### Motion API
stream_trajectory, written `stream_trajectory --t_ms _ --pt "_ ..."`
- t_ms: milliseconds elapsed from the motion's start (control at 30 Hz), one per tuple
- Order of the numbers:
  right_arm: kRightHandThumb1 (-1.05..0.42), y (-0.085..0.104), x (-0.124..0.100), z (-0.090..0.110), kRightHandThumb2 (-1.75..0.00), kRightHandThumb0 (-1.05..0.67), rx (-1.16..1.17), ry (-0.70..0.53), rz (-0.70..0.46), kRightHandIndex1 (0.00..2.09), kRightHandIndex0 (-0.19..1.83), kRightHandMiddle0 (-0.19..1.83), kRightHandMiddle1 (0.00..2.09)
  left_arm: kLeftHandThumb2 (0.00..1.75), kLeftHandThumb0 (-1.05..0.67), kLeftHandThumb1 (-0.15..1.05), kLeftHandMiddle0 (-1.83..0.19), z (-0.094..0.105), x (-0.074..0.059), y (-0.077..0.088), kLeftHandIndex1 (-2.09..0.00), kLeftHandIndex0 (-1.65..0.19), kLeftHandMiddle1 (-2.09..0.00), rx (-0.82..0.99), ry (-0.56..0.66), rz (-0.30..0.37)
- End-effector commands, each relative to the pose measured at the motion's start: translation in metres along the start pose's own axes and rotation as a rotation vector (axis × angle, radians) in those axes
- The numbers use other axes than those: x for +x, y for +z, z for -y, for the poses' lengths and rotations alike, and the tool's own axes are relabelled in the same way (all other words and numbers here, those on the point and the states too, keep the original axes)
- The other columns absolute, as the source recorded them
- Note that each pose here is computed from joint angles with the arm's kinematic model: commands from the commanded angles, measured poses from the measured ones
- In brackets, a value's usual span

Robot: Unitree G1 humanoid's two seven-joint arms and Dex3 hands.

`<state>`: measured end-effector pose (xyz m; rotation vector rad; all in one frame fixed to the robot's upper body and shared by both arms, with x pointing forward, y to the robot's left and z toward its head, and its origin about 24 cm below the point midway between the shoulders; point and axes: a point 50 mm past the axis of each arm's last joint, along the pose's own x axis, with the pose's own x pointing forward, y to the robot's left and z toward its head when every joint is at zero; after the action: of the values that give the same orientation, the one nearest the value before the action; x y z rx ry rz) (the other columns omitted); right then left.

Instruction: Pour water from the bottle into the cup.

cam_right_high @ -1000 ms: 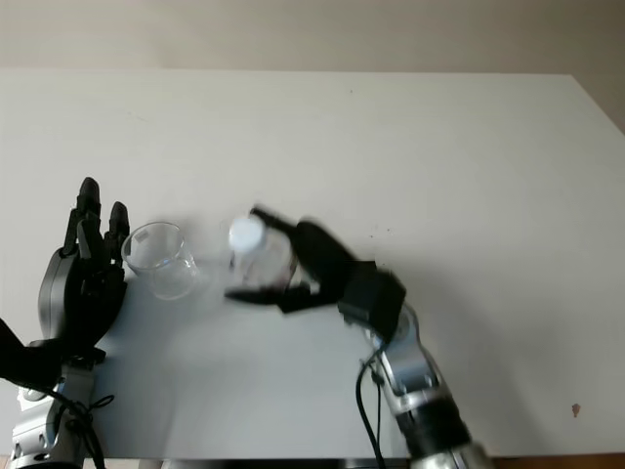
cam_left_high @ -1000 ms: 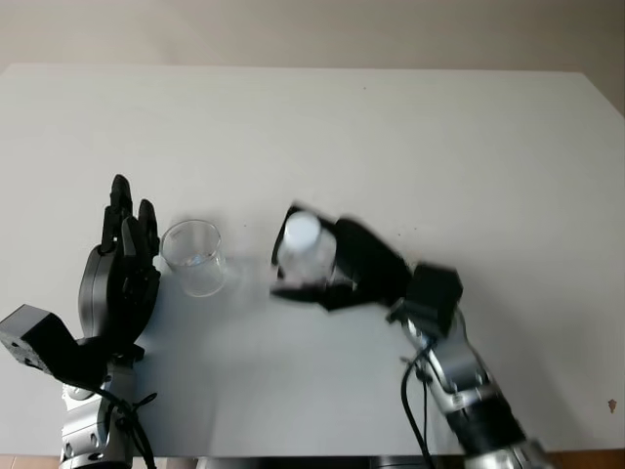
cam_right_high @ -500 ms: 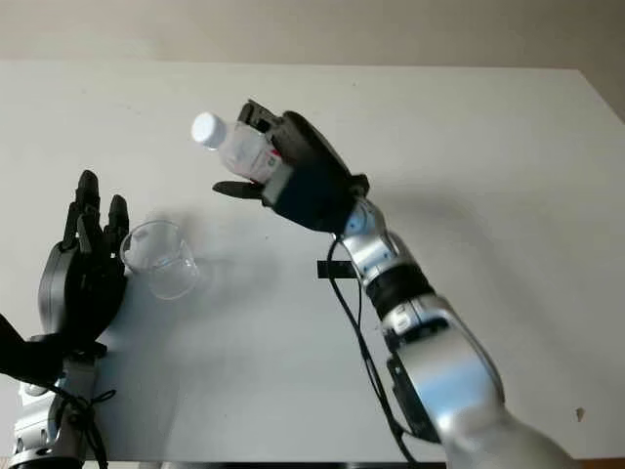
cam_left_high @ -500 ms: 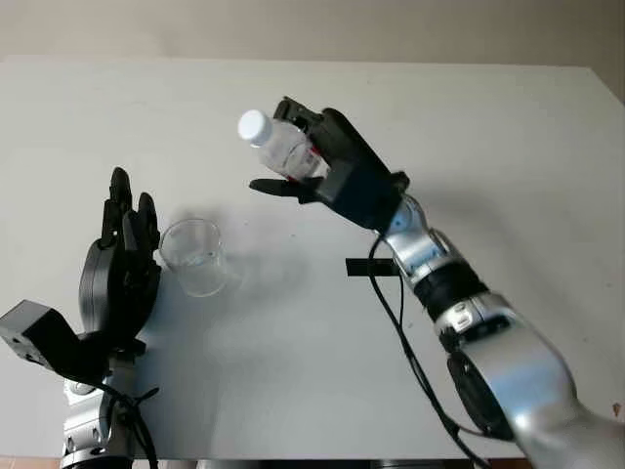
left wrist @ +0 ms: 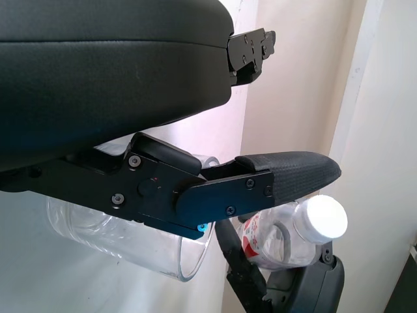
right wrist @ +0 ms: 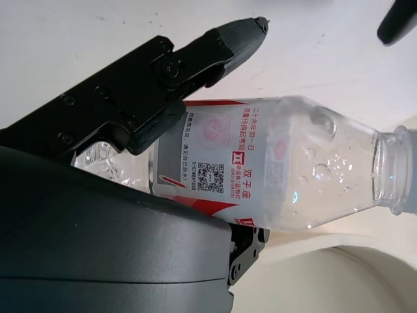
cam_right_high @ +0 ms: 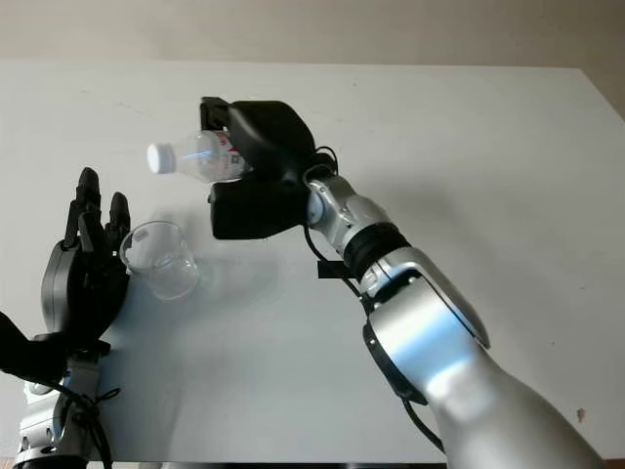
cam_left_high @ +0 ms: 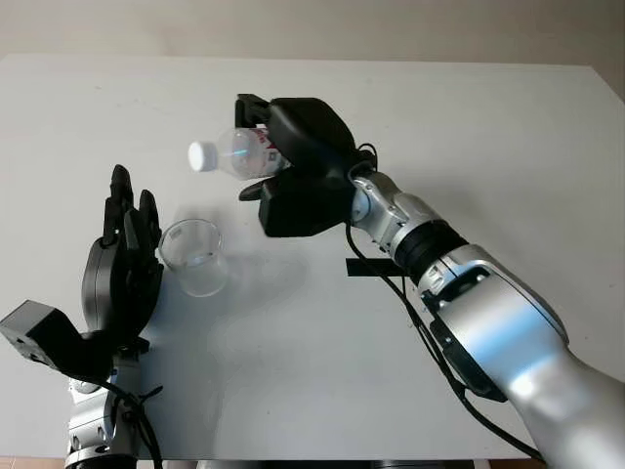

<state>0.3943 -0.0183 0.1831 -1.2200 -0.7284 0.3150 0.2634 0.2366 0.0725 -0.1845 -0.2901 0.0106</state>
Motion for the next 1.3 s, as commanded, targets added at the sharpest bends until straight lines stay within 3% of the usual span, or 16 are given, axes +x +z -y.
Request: stream_trajectory --t_ms 0,100,433,833,967,1267 --pt "-1.05 0.011 0.009 0.011 -0.15 -0.28 -0.049 -0.044 0.065 2.09 1.14 0.59 2.09 0.62 -0.82 1.05 0.19 0.001 -0.011 -0.018 0.00 0.19 -0.01 -0.027 0.024 -0.066" --pt "-1.05 0.014 0.010 0.011 -0.16 -0.28 -0.096 -0.061 0.093 2.09 1.16 0.59 2.09 0.62 -0.81 1.05 0.19 0.002 -0.011 -0.019 0.00 0.19 -0.01 -0.029 0.023 -0.061" --pt "-1.04 0.014 0.008 0.016 -0.06 -0.30 -0.212 -0.138 0.162 2.09 1.08 0.33 2.03 0.61 -0.82 1.05 0.19 0.002 -0.011 -0.020 0.00 0.19 -0.01 -0.034 0.027 -0.064" --pt "-1.04 0.014 0.005 0.022 -0.06 -0.34 -0.361 -0.229 0.278 2.09 1.13 0.55 2.09 0.62 -0.82 1.05 0.19 0.004 -0.010 -0.020 0.00 0.19 0.00 -0.027 0.019 -0.063" --pt "-1.03 0.016 0.004 0.024 -0.06 -0.36 -0.420 -0.251 0.325 2.09 1.13 0.42 2.02 0.62 -0.82 1.05 0.19 0.004 -0.010 -0.021 0.00 0.19 -0.01 -0.031 0.026 -0.063" --pt "-0.99 0.018 0.006 0.030 -0.05 -0.39 -0.494 -0.284 0.396 2.09 1.12 0.47 2.07 0.60 -0.84 1.05 0.19 0.006 -0.008 -0.022 0.00 0.19 -0.02 -0.032 0.032 -0.070"
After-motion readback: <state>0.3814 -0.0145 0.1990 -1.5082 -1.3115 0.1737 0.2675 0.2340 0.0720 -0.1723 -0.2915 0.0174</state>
